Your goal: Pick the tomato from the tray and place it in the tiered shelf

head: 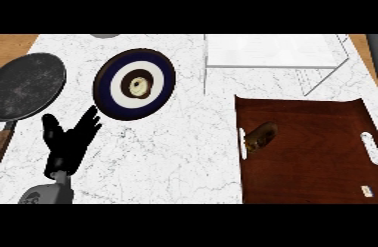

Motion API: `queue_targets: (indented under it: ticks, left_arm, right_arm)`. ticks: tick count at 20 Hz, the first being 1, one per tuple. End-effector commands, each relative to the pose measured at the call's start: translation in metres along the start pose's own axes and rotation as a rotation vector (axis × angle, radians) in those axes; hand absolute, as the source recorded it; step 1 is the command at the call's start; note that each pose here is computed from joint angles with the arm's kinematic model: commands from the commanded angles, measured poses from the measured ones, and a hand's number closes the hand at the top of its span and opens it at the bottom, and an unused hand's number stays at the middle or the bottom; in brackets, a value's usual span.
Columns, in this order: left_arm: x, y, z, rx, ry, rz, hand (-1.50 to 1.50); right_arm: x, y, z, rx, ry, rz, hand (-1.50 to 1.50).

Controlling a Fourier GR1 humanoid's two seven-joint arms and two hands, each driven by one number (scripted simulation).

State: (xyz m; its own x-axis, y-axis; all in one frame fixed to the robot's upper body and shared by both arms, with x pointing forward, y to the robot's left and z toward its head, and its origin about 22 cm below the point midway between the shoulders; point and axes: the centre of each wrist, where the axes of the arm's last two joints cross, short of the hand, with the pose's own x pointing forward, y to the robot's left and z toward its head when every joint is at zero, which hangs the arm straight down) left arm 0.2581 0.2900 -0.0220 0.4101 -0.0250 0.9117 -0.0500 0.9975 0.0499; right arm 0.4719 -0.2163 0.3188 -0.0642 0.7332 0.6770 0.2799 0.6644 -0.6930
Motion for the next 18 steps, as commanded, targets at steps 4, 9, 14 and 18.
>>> queue_targets:
  ticks: [4,9,14,18]
  left_arm:
    - [-0.005,0.007,0.008,0.000,0.038,-0.009,0.00]
    - [0.003,-0.002,0.000,0.016,0.030,0.008,0.00]
    - [-0.011,0.002,0.004,0.011,0.035,-0.004,0.00]
    - [-0.003,0.001,-0.002,0.026,0.020,0.011,0.00]
  right_arm:
    - [-0.008,0.003,0.000,-0.057,0.036,-0.288,-1.50]
    - [0.006,-0.037,-0.004,-0.085,0.049,-0.490,-1.50]
    - [-0.016,-0.061,-0.005,-0.266,0.088,-0.533,-1.50]
    - [-0.042,-0.093,-0.002,-0.387,0.149,-0.470,-1.50]
